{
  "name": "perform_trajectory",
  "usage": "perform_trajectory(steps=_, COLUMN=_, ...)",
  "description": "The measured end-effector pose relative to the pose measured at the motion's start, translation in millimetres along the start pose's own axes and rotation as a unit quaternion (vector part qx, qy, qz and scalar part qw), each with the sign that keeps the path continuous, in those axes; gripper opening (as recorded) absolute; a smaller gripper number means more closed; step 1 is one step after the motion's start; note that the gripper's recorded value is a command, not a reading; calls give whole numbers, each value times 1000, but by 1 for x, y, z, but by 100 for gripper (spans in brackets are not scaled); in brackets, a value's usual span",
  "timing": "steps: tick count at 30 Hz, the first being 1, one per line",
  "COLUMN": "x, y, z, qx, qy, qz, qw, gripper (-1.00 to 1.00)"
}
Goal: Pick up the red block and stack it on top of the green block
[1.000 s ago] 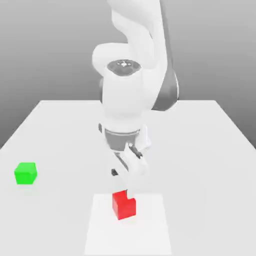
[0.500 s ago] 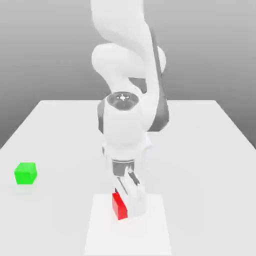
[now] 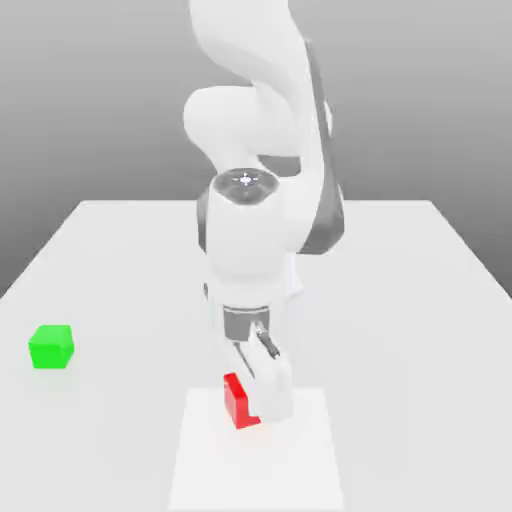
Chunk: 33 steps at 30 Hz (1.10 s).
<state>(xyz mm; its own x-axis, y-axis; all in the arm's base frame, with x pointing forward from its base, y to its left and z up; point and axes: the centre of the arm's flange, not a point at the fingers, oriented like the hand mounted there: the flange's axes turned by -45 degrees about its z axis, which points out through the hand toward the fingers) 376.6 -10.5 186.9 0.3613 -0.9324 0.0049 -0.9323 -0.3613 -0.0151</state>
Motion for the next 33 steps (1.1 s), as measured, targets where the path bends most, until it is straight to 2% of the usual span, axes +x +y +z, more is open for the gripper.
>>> perform_trajectory(steps=7, x=0, y=7, z=-22, qx=-6, qy=-1, qz=1, qw=1000, gripper=-100)
perform_trajectory(steps=11, x=90, y=55, z=-32, qx=-9, qy=1, qz=141, qw=990, gripper=-100)
perform_trajectory(steps=17, x=190, y=158, z=-47, qx=-10, qy=2, qz=330, qw=944, gripper=-100)
perform_trajectory(steps=22, x=237, y=257, z=-58, qx=-8, qy=2, qz=464, qw=886, gripper=-100)
perform_trajectory(steps=28, x=241, y=267, z=-6, qx=-8, qy=3, qz=476, qw=880, gripper=-100)
perform_trajectory(steps=29, x=240, y=267, z=0, qx=-7, qy=3, qz=476, qw=880, gripper=100)
perform_trajectory(steps=33, x=240, y=267, z=0, qx=-7, qy=3, qz=476, qw=880, gripper=100)
